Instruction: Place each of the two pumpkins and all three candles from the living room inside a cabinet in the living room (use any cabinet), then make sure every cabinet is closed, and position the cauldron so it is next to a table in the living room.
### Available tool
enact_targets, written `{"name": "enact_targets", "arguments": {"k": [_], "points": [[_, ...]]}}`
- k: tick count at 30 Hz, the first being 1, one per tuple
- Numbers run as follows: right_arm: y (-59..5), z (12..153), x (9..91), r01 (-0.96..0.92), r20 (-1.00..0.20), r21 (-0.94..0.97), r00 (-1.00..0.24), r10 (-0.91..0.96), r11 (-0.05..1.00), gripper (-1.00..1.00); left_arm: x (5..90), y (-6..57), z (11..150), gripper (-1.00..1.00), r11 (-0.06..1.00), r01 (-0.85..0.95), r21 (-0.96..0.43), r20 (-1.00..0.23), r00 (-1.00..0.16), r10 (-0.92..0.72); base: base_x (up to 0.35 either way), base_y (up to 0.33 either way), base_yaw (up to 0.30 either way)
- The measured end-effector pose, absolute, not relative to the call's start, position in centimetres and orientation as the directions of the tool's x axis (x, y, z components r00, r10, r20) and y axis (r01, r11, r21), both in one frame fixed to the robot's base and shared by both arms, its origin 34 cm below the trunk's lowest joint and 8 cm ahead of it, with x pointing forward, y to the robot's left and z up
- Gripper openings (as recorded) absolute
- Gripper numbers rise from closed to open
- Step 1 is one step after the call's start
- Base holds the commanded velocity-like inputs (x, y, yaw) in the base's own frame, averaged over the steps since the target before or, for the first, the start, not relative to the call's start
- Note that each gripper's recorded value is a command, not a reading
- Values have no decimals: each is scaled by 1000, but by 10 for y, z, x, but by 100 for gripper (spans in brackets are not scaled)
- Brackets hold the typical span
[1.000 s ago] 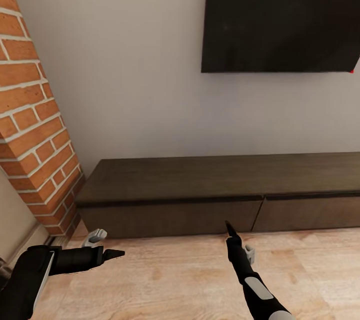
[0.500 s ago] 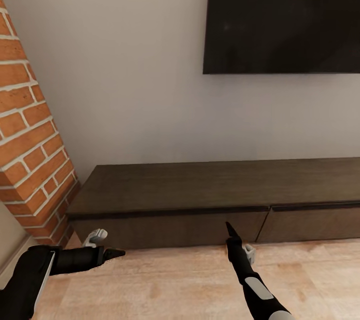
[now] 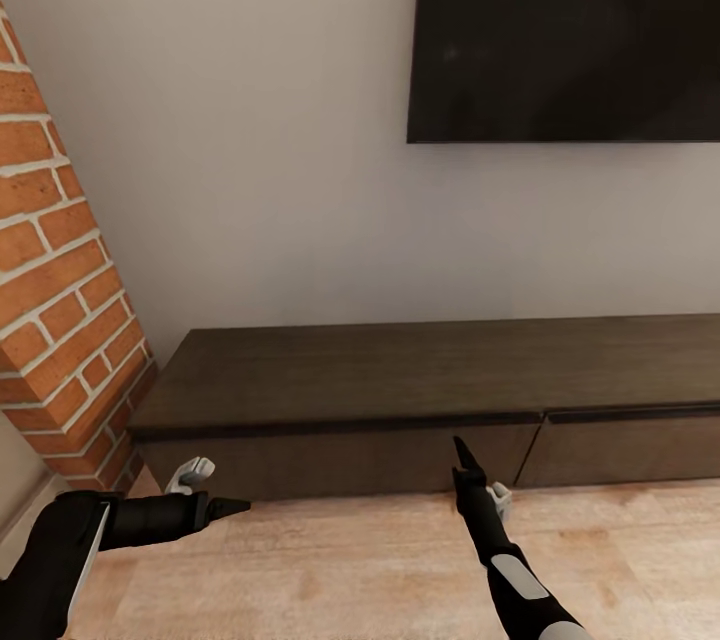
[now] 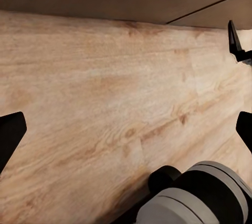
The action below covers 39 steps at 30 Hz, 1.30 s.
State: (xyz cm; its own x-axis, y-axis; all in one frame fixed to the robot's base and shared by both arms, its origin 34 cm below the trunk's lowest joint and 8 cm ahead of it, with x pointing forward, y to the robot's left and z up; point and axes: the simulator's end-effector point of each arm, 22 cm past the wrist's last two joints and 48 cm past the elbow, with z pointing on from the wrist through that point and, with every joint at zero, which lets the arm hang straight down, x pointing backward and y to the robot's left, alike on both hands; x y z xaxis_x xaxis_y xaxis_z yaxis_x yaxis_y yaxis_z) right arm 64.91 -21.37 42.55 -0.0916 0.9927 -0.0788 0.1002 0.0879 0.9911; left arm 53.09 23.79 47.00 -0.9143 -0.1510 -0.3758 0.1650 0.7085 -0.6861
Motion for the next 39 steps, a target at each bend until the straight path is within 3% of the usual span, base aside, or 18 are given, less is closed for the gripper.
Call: {"name": "enact_targets", "arguments": {"k": [30,39], "points": [[-212,391,640,100,-77,991,-98,992,87,100,524,237,435,100,707,146,-692,-349,-925,-150,16,0,0],[-212,392,640,100,-77,991,-98,992,86,100,521,227,447,100,654,174,-736,-349,-926,-146,112,0,0]]}}
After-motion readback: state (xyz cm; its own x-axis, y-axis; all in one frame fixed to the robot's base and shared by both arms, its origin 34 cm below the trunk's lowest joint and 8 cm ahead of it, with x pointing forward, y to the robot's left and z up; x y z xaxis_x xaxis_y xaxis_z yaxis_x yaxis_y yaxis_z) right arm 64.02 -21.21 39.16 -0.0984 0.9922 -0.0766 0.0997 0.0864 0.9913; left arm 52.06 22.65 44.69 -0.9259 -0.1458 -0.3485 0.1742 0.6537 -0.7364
